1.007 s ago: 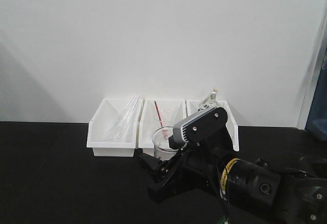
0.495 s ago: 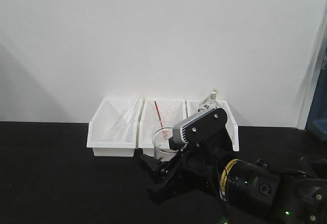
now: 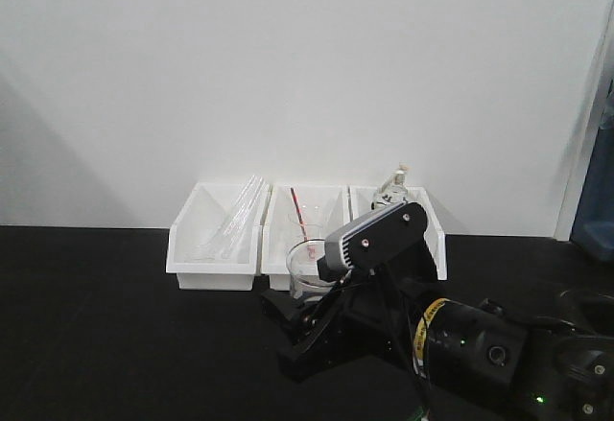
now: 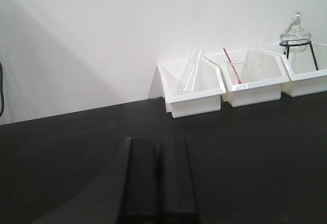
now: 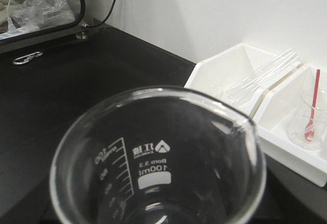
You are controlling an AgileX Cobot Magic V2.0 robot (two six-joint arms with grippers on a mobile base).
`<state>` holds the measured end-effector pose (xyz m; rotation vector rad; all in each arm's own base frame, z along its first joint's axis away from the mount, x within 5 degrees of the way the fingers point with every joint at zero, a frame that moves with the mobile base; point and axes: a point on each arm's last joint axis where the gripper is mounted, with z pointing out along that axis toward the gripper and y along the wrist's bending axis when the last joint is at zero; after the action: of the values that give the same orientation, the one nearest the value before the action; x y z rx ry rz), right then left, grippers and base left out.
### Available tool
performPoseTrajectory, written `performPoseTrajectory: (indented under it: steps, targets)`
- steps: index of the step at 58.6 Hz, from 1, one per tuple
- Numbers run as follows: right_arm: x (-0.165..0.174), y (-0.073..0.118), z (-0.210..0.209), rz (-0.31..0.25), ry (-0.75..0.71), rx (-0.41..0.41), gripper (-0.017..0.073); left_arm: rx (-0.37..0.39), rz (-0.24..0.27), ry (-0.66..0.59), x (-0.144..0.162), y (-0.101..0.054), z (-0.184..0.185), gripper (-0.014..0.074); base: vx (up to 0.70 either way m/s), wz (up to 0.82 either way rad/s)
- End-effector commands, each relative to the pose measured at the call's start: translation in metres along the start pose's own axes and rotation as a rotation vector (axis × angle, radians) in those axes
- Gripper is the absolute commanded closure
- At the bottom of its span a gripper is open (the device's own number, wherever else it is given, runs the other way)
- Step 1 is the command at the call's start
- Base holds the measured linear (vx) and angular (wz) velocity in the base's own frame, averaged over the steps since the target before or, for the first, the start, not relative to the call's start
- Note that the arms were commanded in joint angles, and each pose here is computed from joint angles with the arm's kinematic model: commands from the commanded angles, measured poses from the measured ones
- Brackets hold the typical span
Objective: Pick beaker and place in left cabinet
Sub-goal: 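Lift the beaker with the right gripper off the bench, then carry the beaker in the right gripper while the base drives to the cabinet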
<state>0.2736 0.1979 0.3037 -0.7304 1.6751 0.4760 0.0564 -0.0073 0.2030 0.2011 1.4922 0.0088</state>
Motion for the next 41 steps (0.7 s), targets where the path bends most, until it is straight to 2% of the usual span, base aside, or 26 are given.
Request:
performPoseTrajectory:
  steps: [1,22,41]
  targets:
    - [-0.0252,0.0018,-0.0091,-0.002,-0.116,-0.023,0.0561,-0.007,-0.006,-0.077,-0.0026,0.0,-0.0013,0.0592,-0.09,0.0]
    - [-0.0235,0.0017,-0.0074,-0.001,-0.11,-0.024,0.0561,-0.007,-0.006,-0.077,-0.0026,0.0,-0.0013,0.0592,-0.16,0.05]
    - [-0.0235,0.0017,-0.0074,-0.001,-0.111,-0.024,0.0561,-0.007,-0.006,-0.077,-0.0026,0.0,-0.0013,0.0592,-0.2,0.47]
